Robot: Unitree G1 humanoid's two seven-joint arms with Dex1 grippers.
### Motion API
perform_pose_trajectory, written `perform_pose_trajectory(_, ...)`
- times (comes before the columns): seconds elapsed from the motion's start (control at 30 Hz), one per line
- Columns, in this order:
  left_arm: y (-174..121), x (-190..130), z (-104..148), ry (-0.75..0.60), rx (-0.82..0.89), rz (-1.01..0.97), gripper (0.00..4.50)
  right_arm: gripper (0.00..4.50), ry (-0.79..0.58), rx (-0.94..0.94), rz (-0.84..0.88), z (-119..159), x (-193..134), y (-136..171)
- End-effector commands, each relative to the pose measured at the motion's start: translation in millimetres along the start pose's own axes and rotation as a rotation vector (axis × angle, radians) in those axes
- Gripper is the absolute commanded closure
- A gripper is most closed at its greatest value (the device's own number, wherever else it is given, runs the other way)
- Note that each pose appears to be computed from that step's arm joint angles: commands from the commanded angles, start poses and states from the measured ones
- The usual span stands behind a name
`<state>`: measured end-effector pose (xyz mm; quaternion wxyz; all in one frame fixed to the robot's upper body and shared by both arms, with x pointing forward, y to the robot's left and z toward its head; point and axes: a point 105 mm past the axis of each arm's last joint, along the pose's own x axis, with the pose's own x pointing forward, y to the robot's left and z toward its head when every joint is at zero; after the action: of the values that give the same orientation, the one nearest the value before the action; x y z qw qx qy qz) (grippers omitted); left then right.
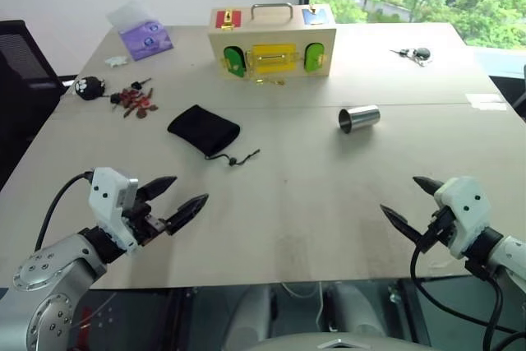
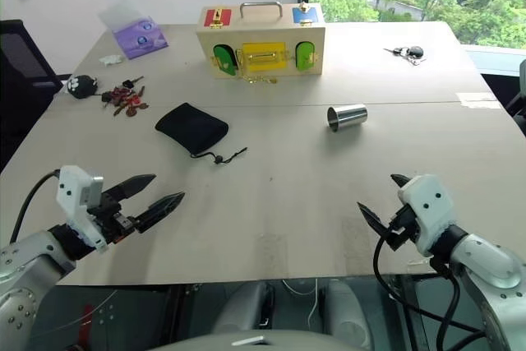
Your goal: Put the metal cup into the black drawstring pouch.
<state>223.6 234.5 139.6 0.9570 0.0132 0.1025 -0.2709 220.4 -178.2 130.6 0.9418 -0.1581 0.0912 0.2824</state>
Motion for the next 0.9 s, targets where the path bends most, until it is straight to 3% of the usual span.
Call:
perform_pose_trajectory(0.03, 0, 13, 17, -0.029, 0.082, 0.058, 0.03, 0.00, -0.105, -0.064, 0.010, 22, -2, 1)
perform_pose_trajectory(0.2, 6, 46, 37, -0.007, 0.228, 0.225, 0.03, 0.00, -0.220, -0.133, 0.125, 41, 6, 17)
perform_pose_trajectory(0.3, 17, 62, 40, 0.125, 0.397, 0.371, 0.03, 0.00, -0.264, -0.181, 0.215, 51, 8, 31)
perform_pose_trajectory(0.5, 25, 97, 58, 0.266, 0.693, 0.523, 0.03, 0.00, -0.290, -0.217, 0.268, 61, 13, 43)
perform_pose_trajectory(0.67, 30, 127, 55, 0.366, 0.775, 0.569, 0.03, 0.00, -0.295, -0.215, 0.281, 65, 16, 48)
perform_pose_trajectory(0.83, 30, 145, 52, 0.362, 0.838, 0.558, 0.03, 0.00, -0.314, -0.202, 0.247, 69, 18, 47)
perform_pose_trajectory(0.9, 36, 147, 50, 0.378, 0.856, 0.564, 0.53, 0.00, -0.317, -0.198, 0.237, 70, 19, 48)
